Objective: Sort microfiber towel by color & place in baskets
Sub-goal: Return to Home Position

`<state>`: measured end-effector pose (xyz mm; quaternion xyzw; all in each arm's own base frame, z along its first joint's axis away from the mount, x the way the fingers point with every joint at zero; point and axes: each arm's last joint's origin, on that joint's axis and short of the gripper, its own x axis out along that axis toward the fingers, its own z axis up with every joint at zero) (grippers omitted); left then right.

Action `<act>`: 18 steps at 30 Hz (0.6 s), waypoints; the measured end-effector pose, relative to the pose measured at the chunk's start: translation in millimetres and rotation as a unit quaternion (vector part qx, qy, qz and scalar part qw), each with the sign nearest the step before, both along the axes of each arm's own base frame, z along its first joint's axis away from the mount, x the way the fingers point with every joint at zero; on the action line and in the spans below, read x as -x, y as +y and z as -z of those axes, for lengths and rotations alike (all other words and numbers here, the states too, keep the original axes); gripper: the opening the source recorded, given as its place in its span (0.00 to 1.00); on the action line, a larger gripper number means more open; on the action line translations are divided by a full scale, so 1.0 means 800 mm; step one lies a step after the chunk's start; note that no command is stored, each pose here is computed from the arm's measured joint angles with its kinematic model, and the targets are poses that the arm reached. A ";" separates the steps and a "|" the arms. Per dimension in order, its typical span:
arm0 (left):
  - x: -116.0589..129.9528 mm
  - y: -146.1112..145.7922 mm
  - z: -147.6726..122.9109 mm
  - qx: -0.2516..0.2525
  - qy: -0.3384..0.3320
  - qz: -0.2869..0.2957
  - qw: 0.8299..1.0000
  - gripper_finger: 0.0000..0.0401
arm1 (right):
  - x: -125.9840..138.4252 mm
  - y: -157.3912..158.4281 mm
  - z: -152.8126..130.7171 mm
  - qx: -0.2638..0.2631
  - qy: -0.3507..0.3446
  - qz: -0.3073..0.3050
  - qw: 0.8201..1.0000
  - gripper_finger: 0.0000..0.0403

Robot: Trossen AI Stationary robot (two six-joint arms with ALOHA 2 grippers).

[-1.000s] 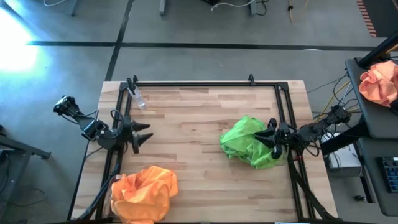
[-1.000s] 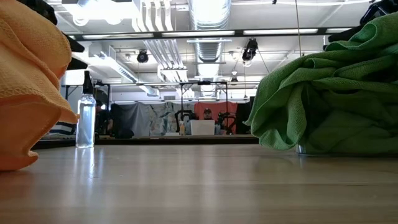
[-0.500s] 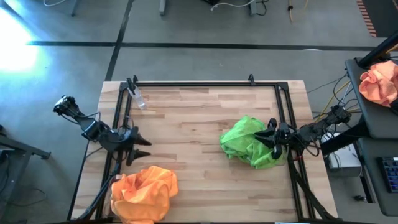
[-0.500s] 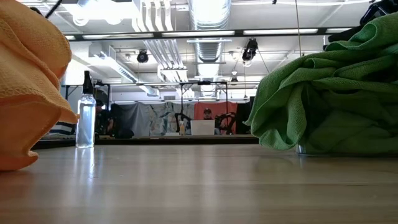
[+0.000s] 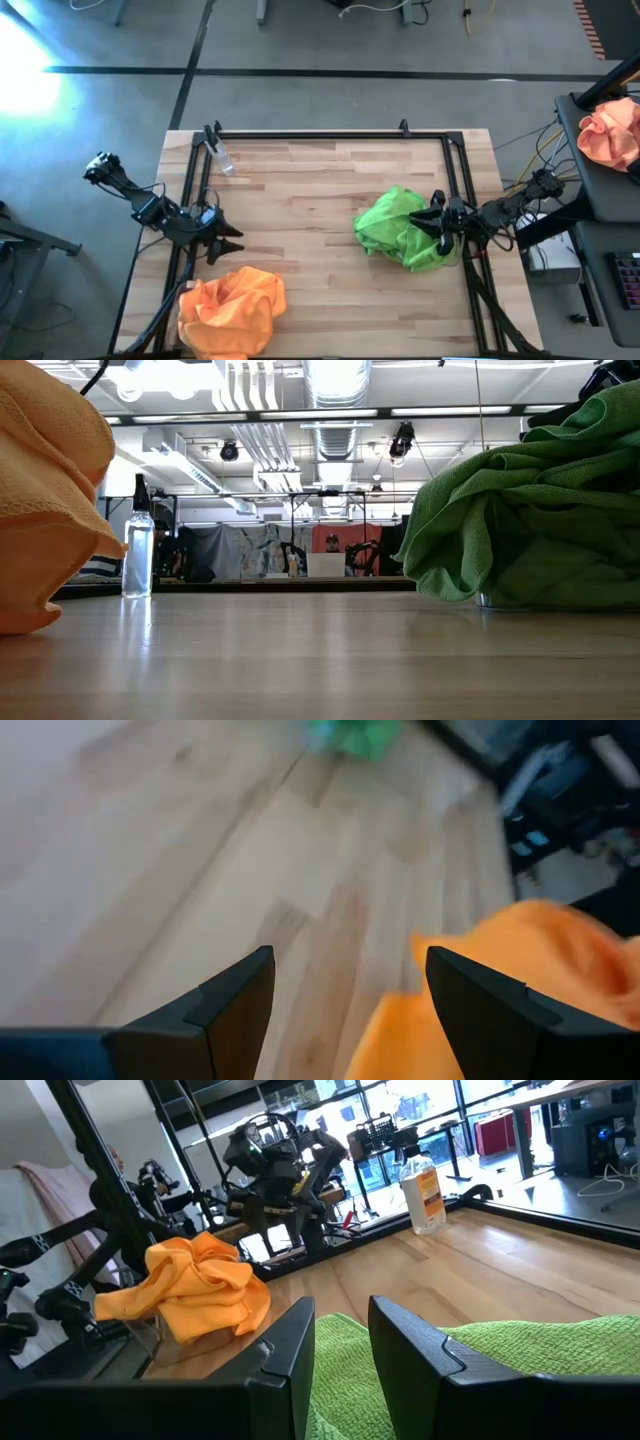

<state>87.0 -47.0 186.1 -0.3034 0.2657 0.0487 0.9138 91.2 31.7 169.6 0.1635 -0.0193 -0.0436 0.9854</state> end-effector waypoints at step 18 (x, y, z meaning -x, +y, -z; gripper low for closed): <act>-0.007 -0.027 -0.026 -0.175 -0.271 0.362 0.875 0.61 | 0.000 0.000 -0.001 -0.003 -0.005 0.000 1.000 0.23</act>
